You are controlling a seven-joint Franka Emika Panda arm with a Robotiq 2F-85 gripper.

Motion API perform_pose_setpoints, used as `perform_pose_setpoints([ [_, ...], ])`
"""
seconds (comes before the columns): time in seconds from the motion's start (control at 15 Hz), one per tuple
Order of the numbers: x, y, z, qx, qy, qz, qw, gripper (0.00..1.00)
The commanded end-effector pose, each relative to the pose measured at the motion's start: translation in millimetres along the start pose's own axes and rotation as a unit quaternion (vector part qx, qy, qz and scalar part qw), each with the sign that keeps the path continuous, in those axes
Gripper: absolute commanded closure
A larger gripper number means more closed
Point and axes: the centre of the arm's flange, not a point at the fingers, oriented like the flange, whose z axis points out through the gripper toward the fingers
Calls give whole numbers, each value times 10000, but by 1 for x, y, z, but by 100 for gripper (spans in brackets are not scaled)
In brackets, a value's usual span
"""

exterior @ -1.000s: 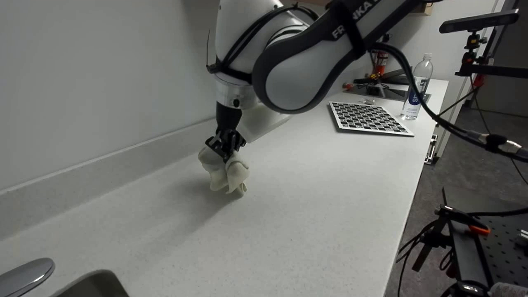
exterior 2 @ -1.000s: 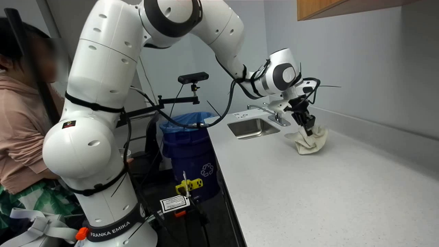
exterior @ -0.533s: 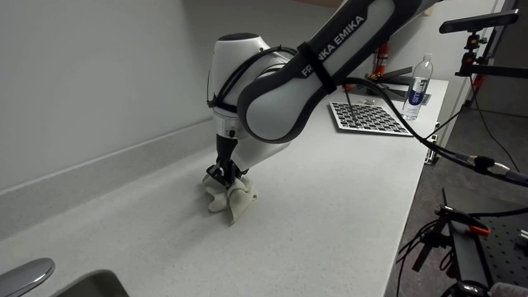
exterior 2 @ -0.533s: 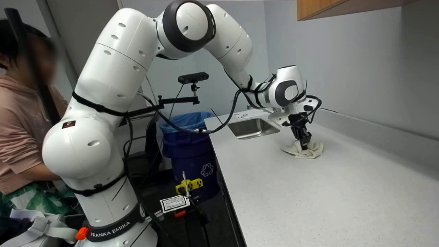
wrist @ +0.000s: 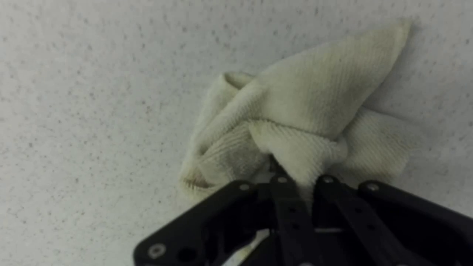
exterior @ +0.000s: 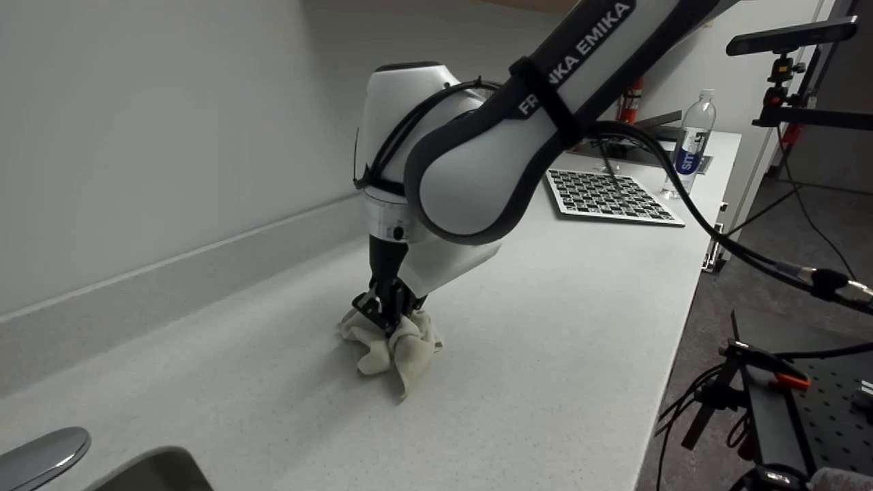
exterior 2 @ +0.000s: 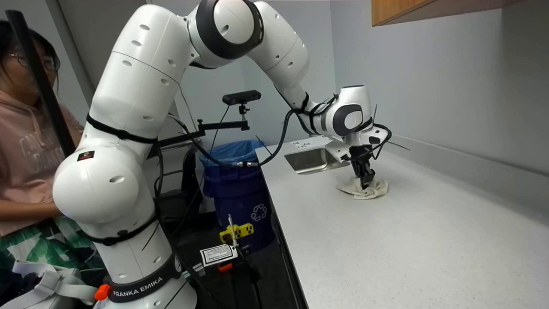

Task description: Use the cloth to wipe the table.

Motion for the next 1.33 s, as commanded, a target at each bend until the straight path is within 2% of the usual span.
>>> perform_pose_setpoints([
  [0.0, -68, 14, -1, 137, -484, -127, 9987, 98],
  [0.4, -148, 26, -7, 46, -952, -229, 9952, 98],
  [0.67, -180, 37, -11, -102, -1193, -320, 9923, 98],
  [0.87, -173, 38, -14, -210, -1171, -361, 9922, 98],
  [1.0, -156, 37, -19, -281, -1135, -388, 9924, 98],
  [1.27, -101, 33, -34, -646, -900, -510, 9925, 98],
])
